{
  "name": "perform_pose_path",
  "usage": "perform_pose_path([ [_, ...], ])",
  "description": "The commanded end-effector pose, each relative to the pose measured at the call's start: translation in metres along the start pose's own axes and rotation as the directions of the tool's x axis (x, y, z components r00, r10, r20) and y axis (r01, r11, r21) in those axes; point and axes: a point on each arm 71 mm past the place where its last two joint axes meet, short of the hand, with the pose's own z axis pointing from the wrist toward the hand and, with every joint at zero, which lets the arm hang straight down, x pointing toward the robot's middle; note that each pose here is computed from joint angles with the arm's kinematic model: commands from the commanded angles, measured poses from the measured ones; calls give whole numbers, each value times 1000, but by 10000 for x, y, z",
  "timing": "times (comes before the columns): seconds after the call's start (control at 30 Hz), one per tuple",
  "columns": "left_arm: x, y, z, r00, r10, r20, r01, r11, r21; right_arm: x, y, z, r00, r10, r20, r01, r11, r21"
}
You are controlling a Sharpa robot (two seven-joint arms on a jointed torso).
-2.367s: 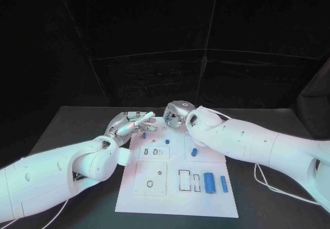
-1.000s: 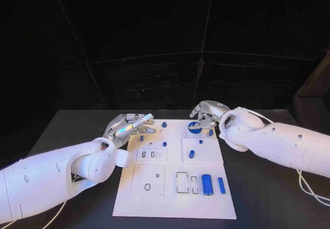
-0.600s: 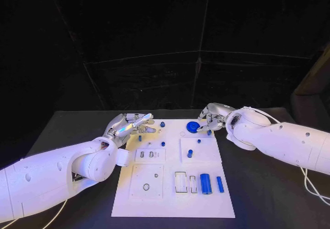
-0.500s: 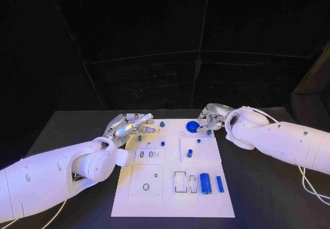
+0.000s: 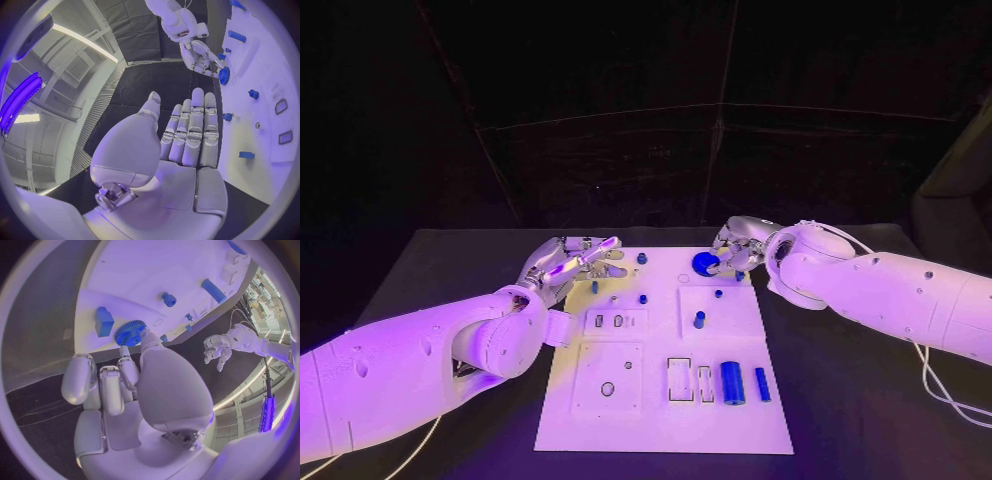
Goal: Assemble the parts on the task board
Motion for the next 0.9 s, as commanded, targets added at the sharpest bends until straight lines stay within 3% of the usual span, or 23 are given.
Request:
perform_pose_path([
  [0.03,10,-9,6,1000,-6,-15,6,1000,4,-23,36,6,1000,10,20,-10,1000,-16],
  [0.9,19,14,22,1000,-9,-22,9,1000,-3,18,128,82,997,-74,9,74,997,-11],
])
